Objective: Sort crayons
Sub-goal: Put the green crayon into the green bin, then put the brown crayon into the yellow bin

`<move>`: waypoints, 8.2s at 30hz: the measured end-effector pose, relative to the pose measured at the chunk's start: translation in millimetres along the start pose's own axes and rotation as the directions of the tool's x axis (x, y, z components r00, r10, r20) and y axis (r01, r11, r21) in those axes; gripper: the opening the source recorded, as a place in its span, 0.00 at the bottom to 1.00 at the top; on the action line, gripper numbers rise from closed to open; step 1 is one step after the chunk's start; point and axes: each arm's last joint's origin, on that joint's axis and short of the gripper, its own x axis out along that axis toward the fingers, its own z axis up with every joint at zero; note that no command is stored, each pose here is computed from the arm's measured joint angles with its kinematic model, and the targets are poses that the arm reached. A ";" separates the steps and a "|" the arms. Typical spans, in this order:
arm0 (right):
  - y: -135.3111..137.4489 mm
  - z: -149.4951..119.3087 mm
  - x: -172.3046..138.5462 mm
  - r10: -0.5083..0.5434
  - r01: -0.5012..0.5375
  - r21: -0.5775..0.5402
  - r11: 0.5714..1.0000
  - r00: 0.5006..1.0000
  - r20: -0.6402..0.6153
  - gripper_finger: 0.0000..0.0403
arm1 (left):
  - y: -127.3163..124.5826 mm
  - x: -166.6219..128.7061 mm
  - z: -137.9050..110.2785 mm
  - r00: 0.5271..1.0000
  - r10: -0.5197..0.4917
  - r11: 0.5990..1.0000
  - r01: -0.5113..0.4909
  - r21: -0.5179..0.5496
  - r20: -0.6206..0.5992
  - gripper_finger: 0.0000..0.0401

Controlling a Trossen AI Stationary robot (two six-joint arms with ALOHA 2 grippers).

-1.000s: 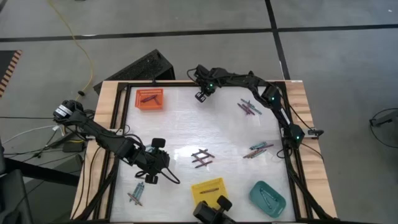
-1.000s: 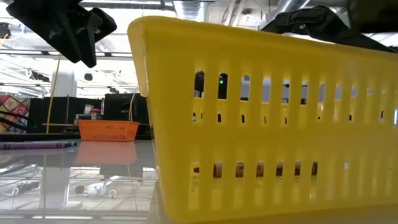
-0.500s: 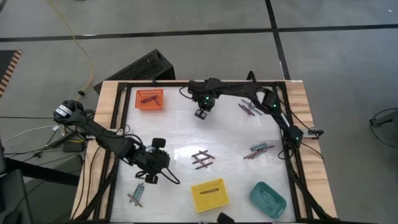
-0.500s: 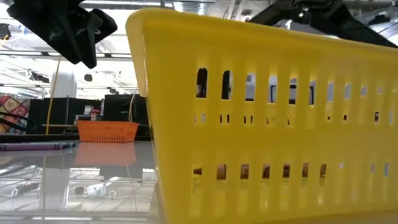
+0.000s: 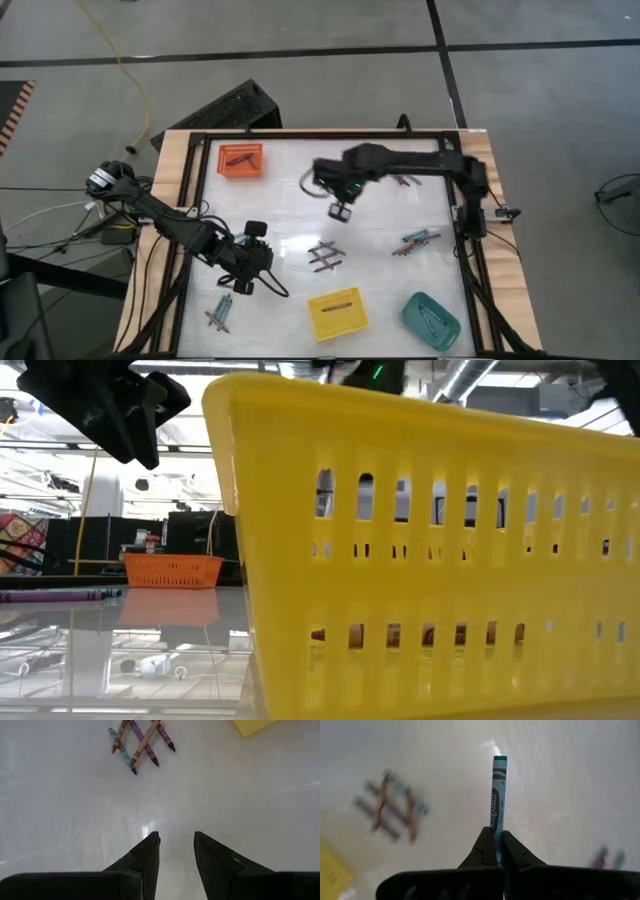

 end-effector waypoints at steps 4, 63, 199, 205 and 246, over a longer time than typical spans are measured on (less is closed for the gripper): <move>39.0 -33.9 -34.1 0.004 -0.004 -0.006 1.000 1.000 0.017 0.00 | 1.2 0.2 1.4 0.999 0.028 0.999 -0.028 0.033 0.017 0.28; 265.7 -325.8 -12.5 -0.200 0.272 0.386 0.882 0.956 -0.216 0.01 | 114.9 121.6 55.4 0.969 -0.185 0.957 0.139 0.256 0.166 0.28; 259.5 -321.6 1.0 -0.261 0.282 0.350 0.893 0.959 -0.107 0.41 | 64.5 153.9 80.0 0.978 -0.204 0.873 0.205 0.442 -0.052 0.28; 259.5 -321.6 1.0 -0.261 0.282 0.353 0.892 0.959 -0.107 0.41 | 61.5 168.9 74.5 0.974 -0.212 0.868 0.225 0.442 -0.079 0.27; 259.4 -320.0 1.4 -0.261 0.282 0.336 0.898 0.959 -0.109 0.41 | 66.6 159.4 113.6 0.993 -0.040 0.938 0.077 0.338 -0.114 0.02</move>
